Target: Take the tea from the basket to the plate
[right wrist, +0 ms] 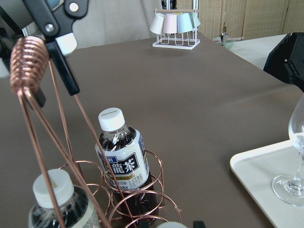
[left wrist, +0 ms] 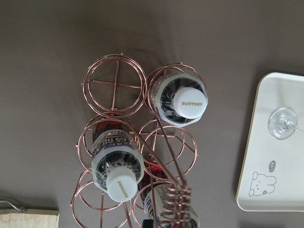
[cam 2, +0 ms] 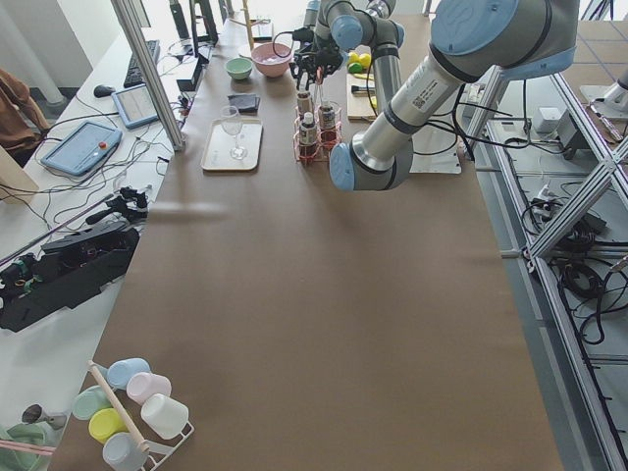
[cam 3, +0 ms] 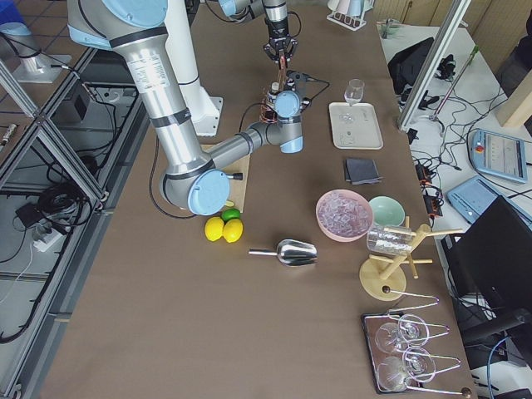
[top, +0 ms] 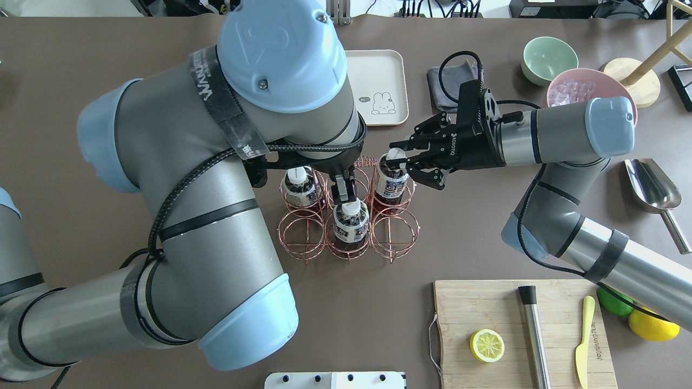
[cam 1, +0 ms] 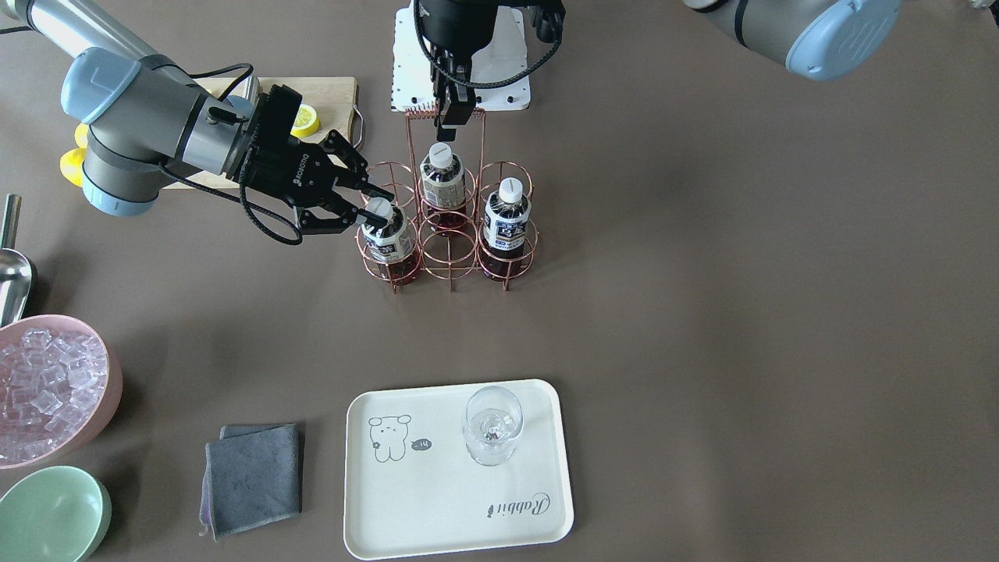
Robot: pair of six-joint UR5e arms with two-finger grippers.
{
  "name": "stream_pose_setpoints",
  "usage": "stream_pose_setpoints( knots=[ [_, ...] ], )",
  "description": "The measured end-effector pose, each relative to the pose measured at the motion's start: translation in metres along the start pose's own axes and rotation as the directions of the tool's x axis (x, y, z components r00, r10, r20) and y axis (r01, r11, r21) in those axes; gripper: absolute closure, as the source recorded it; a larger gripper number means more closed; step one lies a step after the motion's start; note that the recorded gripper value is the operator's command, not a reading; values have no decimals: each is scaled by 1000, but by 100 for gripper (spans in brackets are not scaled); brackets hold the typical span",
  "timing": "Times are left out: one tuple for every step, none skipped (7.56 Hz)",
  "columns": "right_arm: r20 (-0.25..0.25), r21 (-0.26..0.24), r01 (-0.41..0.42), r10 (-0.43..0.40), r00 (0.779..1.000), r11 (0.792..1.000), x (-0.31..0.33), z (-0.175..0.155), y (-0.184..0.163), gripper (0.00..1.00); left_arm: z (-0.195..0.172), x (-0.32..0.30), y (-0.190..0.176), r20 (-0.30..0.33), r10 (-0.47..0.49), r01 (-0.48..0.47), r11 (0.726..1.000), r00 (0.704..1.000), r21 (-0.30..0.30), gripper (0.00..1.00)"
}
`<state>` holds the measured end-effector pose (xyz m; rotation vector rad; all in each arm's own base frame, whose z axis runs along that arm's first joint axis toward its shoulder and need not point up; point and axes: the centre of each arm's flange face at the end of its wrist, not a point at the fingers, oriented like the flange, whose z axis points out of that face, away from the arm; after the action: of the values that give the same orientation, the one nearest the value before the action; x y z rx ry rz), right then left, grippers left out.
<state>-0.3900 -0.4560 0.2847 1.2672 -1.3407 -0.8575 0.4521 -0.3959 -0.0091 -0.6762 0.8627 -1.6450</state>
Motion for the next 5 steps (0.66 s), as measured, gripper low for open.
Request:
stream_pose_setpoints(
  knots=[
    [1, 3, -2, 2, 1000, 1000, -2, -2, -2, 100, 0, 0, 0, 1, -1, 1, 1000, 1000, 2, 100],
    [0, 8, 1, -1, 1000, 1000, -4, -6, -8, 100, 1, 0, -1, 1, -1, 1, 1000, 1000, 5, 100],
    [3, 7, 3, -3, 1000, 1000, -5, -12, -19, 100, 1, -1, -1, 2, -3, 3, 1000, 1000, 7, 100],
    [8, -2, 4, -4, 1000, 1000, -6, -21, -34, 100, 0, -1, 0, 2, -7, 7, 1000, 1000, 8, 100],
    [11, -10, 5, -5, 1000, 1000, -6, -32, -52, 100, -3, -2, 1, 4, -9, 9, 1000, 1000, 8, 100]
  ],
)
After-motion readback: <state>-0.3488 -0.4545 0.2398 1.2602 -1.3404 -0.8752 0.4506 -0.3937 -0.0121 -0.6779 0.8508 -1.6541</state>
